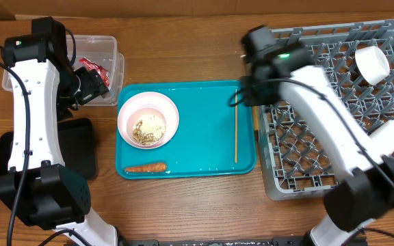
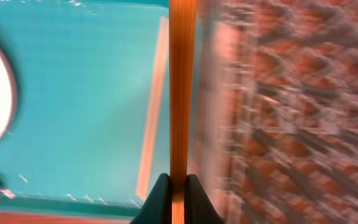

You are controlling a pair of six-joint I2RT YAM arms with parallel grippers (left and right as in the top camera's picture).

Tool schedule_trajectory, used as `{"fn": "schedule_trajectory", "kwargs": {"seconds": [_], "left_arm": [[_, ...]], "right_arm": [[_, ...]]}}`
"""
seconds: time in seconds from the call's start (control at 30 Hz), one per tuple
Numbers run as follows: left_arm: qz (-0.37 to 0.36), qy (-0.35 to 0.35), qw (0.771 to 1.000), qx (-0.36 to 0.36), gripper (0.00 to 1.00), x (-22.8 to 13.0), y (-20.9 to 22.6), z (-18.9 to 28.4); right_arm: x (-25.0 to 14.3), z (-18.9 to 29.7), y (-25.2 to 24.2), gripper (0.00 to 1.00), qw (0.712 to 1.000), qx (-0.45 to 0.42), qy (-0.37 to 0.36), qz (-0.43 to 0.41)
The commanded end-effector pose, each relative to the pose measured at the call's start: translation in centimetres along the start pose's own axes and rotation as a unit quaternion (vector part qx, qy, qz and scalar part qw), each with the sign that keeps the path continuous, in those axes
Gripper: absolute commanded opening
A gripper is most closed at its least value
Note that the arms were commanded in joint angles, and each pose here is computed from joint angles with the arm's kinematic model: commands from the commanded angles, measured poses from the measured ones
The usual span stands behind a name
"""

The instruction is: Sort waste into correct bins and load items into the dishwasher

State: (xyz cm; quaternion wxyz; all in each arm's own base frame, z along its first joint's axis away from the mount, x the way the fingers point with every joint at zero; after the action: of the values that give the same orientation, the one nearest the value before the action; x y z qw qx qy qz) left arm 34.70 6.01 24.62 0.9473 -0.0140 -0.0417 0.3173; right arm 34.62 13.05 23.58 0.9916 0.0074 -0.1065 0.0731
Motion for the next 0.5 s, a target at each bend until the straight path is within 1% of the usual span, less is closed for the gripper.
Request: {"fn": "schedule_trajectory", "kwargs": {"seconds": [0.0,0.07,0.27,0.4,0.43,0.47], "left_arm": [[-0.008,-0.007,1.0,-0.007,0.92,-0.2,-0.2,0.4],[-0.008,-0.009,1.0,-0.008,0.92,-0.2,-0.3,0.4],[-0.008,-0.008,1.0,-0.011,0.92,-0.2,-0.3,0.4],[-0.008,-0.008,1.0,-0.011,0.92,-0.2,-0.3,0.4],[-0.008,-0.008,1.0,-0.011,0.92,-0.2,-0.3,0.4],[-0.008,-0.008,1.0,-0.011,0.92,-0.2,-0.3,0.4]], "right_arm": [[-0.8,-1.1,-3.2,0.04,0.998,-0.039,0.038,0.044],[-1.8,-2.6,-4.5,0.04,0.996,-0.043,0.067,0.037],[-3.8,-6.2,-5.0,0.05,0.993,-0.044,0.101,0.039],[-4.1,-6.9,-4.7,0.21,0.993,-0.032,0.103,0.043],[-3.7,-6.2,-4.7,0.31,0.994,-0.032,0.093,0.043],[-3.3,-5.6,-4.7,0.36,0.995,-0.031,0.084,0.042]]}}
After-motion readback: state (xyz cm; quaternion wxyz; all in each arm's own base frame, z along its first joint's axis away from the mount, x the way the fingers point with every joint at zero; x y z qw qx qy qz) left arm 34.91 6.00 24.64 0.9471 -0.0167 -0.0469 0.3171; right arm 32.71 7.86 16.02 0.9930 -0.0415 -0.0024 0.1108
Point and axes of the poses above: each gripper's point midway between its finger pads, its own z axis back along the fingers, its own y axis along the line the jaws close on, x = y × z, the point moved 6 cm from there along z, back along the fingers, and after that the axes turned 2 degrees about z, right-handed, at the moved point
